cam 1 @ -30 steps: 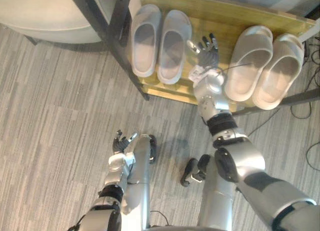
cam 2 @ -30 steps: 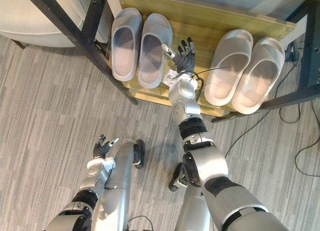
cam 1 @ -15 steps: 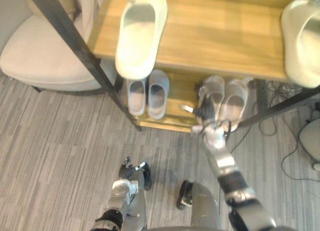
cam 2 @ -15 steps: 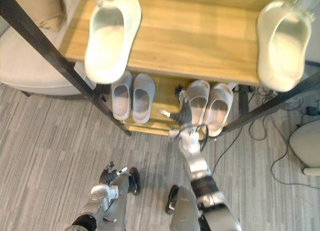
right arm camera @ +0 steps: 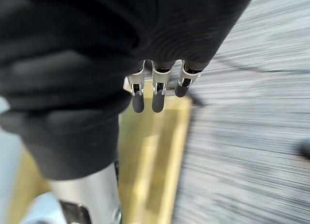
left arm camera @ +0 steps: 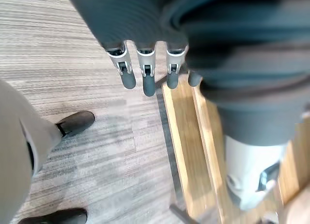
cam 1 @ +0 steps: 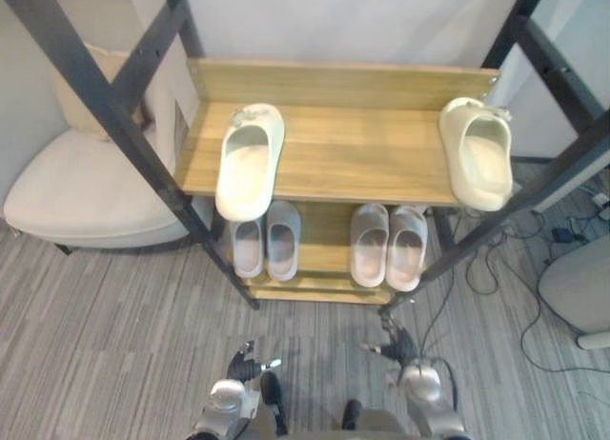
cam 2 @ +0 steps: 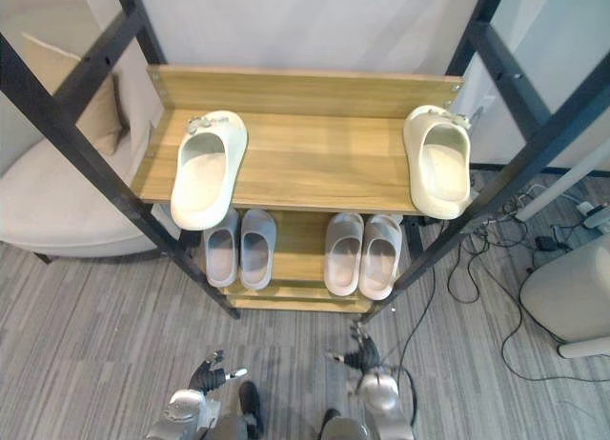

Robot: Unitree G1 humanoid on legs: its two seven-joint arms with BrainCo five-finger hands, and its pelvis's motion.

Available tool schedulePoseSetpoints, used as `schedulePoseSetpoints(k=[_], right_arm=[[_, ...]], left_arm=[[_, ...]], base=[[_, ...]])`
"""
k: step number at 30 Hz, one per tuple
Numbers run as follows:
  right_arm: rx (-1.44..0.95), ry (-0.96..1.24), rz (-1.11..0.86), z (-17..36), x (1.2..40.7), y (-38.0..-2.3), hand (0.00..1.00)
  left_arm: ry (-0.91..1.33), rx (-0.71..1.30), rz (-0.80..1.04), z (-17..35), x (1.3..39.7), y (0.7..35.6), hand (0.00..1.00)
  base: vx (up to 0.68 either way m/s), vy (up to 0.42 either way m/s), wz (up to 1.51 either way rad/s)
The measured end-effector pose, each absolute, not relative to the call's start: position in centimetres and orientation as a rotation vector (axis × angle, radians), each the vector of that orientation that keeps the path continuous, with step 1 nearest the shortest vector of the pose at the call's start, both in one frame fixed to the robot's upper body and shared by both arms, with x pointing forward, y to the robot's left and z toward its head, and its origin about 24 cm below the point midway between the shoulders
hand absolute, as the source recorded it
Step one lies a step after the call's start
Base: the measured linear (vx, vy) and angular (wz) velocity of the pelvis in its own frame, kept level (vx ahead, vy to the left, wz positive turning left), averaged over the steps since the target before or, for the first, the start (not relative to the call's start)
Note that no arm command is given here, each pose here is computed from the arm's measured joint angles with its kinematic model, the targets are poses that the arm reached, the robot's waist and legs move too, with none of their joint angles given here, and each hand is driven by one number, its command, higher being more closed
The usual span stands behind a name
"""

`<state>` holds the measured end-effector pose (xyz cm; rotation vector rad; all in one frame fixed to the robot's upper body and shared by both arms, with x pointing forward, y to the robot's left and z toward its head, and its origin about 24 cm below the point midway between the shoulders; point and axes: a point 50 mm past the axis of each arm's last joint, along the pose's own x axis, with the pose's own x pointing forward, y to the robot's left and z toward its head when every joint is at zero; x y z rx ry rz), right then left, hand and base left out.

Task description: Organize the slippers on the shoe rack

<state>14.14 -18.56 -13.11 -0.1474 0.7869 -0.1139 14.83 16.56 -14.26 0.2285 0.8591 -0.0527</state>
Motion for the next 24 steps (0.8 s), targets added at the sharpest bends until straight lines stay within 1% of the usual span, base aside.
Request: schedulePoseSetpoints(k=[2,5,8,12,14,18,21,24], right_arm=[[-0.12,0.851,-0.137,-13.9,12.8,-18.8,0.0],[-0.091,0.881,-0.179,-14.3,12.1,-19.4,0.0],[-0.069,0.897,-0.195,-14.5,11.8,-19.4,0.0],[-0.029,0.91,-0.238,-14.7,11.4,-19.7,0.0],[-0.022,0.915,-0.243,-14.7,11.3,-19.7,0.0],[0.0,0.919,-0.256,-14.8,11.2,-19.7,0.0],[0.0,0.919,-0.254,-14.8,11.2,-19.6,0.0],[-0.002,0.918,-0.253,-14.8,11.2,-19.7,0.0]], left_arm=[[0.869,0.241,-0.076,-14.4,14.4,16.4,0.0],[0.871,0.261,-0.132,-14.5,14.1,15.6,0.0],[0.817,0.304,-0.25,-14.1,14.6,13.7,0.0],[0.644,0.301,-0.44,-11.8,16.7,9.4,0.0],[0.526,0.271,-0.542,-9.9,17.8,6.9,0.0],[0.353,0.196,-0.71,-6.4,19.0,3.0,0.0],[0.242,0.155,-0.787,-4.0,19.7,1.1,0.0],[0.109,0.117,-0.815,-1.1,21.1,-0.1,0.0]], base=[[-0.06,0.001,-0.03],[-0.06,0.005,-0.04],[-0.06,0.01,0.02],[-0.04,0.013,0.05],[-0.01,0.008,0.05],[0.0,0.0,0.0],[0.02,-0.017,-0.02],[0.03,-0.022,-0.07]])
